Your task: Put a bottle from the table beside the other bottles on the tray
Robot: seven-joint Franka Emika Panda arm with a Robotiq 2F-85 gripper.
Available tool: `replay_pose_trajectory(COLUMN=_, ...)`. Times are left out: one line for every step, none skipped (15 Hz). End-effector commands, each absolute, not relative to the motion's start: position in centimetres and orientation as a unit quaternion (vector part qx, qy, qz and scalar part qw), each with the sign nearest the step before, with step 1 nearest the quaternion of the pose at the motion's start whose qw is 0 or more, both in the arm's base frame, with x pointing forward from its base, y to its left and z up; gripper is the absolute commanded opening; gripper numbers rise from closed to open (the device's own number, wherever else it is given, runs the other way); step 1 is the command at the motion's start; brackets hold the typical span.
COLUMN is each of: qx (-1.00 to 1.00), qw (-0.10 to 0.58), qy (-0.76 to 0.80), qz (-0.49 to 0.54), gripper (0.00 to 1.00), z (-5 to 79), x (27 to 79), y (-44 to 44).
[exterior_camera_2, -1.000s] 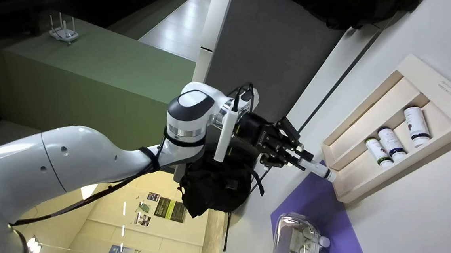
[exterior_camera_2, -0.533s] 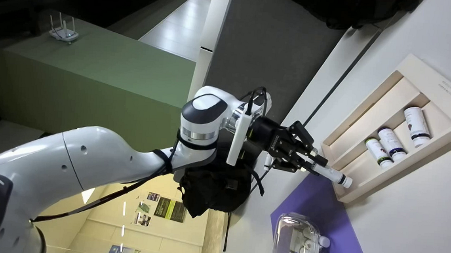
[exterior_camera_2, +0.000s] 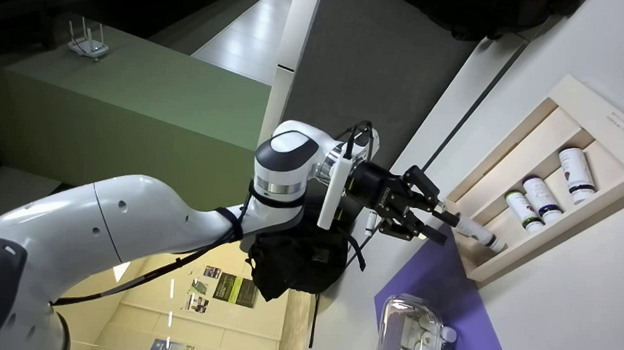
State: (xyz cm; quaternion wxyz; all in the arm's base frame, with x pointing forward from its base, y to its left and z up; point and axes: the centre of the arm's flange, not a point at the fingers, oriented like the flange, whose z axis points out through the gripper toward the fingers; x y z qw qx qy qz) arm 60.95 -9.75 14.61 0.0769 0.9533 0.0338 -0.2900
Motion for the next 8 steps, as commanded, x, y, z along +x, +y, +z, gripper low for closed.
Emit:
replay_pose_trajectory(qx=0.955, qw=0.091, qy=0.024, qz=-0.28, gripper=0.8, z=15.8, x=61.6, y=-9.9)
replay_pose_trajectory(qx=0.957, qw=0.091, qy=0.025, qz=-0.274, gripper=0.85, z=16.1, x=61.6, y=-9.9)
replay_pose_trajectory(qx=0.959, qw=0.094, qy=0.027, qz=-0.265, gripper=0.91, z=16.6, x=61.5, y=-9.9)
replay_pose_trajectory(qx=0.962, qw=0.097, qy=0.029, qz=-0.252, gripper=0.97, z=17.2, x=61.5, y=-9.9)
replay_pose_trajectory(qx=0.966, qw=0.1, qy=0.032, qz=-0.236, gripper=0.99, z=18.0, x=61.5, y=-9.9)
replay_pose_trajectory(qx=0.971, qw=0.103, qy=0.036, qz=-0.215, gripper=0.6, z=18.8, x=61.7, y=-10.0)
replay_pose_trajectory(qx=0.974, qw=0.108, qy=0.038, qz=-0.197, gripper=0.64, z=19.4, x=61.9, y=-10.0)
replay_pose_trajectory(qx=0.977, qw=0.114, qy=0.04, qz=-0.178, gripper=0.64, z=19.9, x=62.0, y=-10.1)
